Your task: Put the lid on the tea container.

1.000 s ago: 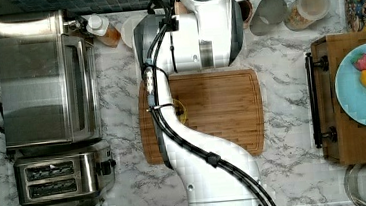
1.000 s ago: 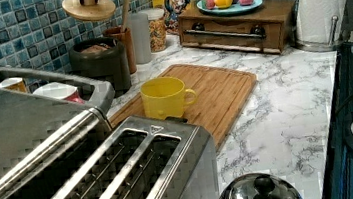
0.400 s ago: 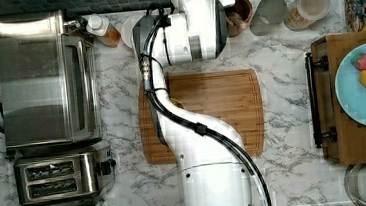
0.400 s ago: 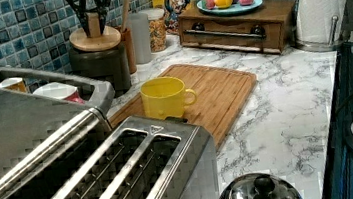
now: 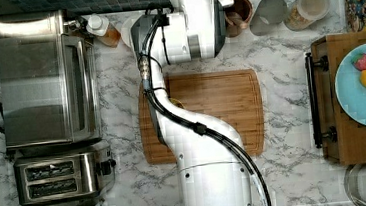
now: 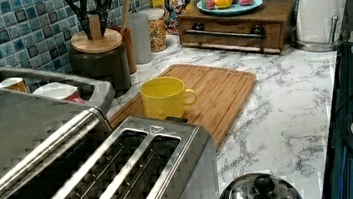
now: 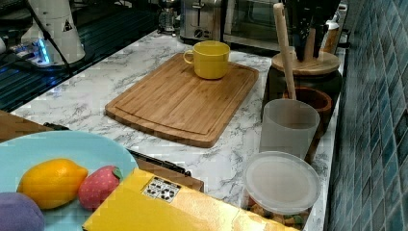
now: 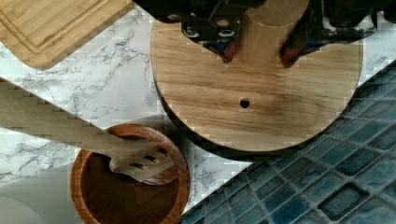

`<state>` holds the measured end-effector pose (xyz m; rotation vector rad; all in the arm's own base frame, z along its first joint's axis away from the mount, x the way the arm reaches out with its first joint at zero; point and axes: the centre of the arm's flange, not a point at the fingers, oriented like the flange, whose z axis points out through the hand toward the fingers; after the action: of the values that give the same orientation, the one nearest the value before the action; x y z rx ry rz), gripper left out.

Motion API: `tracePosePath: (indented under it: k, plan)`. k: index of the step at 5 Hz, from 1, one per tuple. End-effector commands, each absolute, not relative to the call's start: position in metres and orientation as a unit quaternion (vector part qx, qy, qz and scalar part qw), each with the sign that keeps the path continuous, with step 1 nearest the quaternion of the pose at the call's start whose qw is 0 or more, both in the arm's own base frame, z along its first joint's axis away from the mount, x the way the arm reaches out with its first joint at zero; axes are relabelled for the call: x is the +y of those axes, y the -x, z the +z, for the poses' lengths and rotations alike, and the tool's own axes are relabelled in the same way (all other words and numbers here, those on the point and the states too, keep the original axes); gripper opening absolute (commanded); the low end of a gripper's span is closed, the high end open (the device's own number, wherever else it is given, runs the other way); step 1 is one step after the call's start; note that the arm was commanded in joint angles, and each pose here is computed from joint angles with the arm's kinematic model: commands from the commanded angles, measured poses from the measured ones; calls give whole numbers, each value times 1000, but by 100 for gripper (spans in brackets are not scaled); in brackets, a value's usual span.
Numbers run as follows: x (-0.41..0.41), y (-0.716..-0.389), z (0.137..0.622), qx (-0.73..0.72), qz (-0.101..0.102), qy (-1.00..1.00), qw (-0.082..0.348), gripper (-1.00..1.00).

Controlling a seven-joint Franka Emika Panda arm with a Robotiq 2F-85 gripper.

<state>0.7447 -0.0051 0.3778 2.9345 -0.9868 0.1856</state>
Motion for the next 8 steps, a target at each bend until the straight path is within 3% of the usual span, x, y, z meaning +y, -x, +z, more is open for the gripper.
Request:
tracePosePath:
  k: [1, 3, 4, 8]
  plan:
    - [21, -757, 521, -328, 157, -932, -15, 100]
    - [12, -748, 511, -333, 149, -931, -7, 100]
    - [9, -734, 511, -337, 155, -928, -29, 100]
    - [9, -734, 511, -337, 155, -928, -29, 100]
